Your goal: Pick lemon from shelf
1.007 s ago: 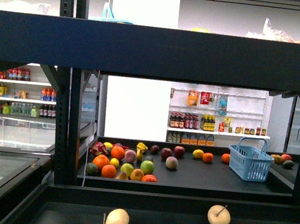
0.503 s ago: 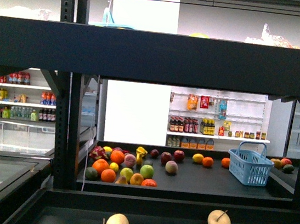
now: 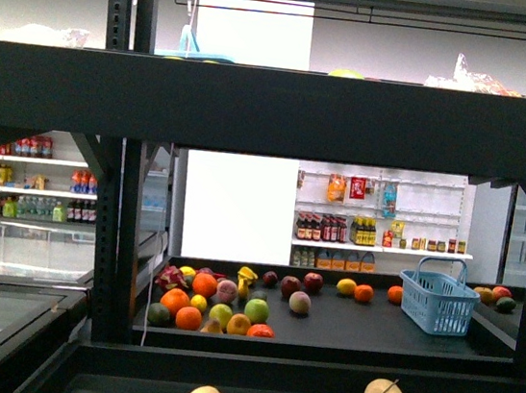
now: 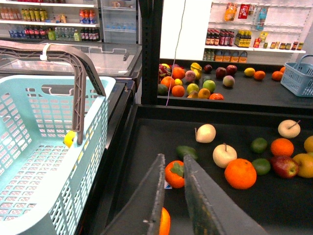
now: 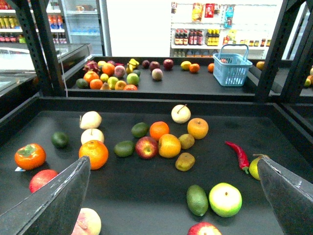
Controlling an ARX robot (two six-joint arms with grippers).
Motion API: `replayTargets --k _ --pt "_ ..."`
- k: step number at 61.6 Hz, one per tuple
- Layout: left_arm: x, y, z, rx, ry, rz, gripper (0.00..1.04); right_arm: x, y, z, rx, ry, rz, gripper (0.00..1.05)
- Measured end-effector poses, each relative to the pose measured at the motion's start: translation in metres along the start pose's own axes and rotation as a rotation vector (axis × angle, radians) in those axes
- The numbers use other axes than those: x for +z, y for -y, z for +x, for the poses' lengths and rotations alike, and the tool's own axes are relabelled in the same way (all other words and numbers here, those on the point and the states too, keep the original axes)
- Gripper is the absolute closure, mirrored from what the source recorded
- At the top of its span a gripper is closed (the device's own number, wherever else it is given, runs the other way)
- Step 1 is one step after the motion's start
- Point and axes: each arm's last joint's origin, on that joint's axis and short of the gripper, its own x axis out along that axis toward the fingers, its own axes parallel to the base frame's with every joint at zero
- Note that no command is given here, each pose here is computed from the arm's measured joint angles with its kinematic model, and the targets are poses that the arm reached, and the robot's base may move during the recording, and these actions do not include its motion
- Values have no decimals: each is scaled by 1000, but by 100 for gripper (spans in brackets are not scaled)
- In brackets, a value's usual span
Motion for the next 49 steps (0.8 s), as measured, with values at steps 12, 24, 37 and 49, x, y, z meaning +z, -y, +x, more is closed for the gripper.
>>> replayTargets --k 12,24,37,49 --pt "-16 0 -4 0 2 6 102 0 0 0 0 0 0 2" --pt "-28 0 -15 0 -6 8 102 0 0 0 0 0 0 2" --pt "-32 -1 -17 1 10 9 102 0 0 0 0 1 0 2" --pt "-45 -1 -17 2 8 10 102 0 0 0 0 1 0 2"
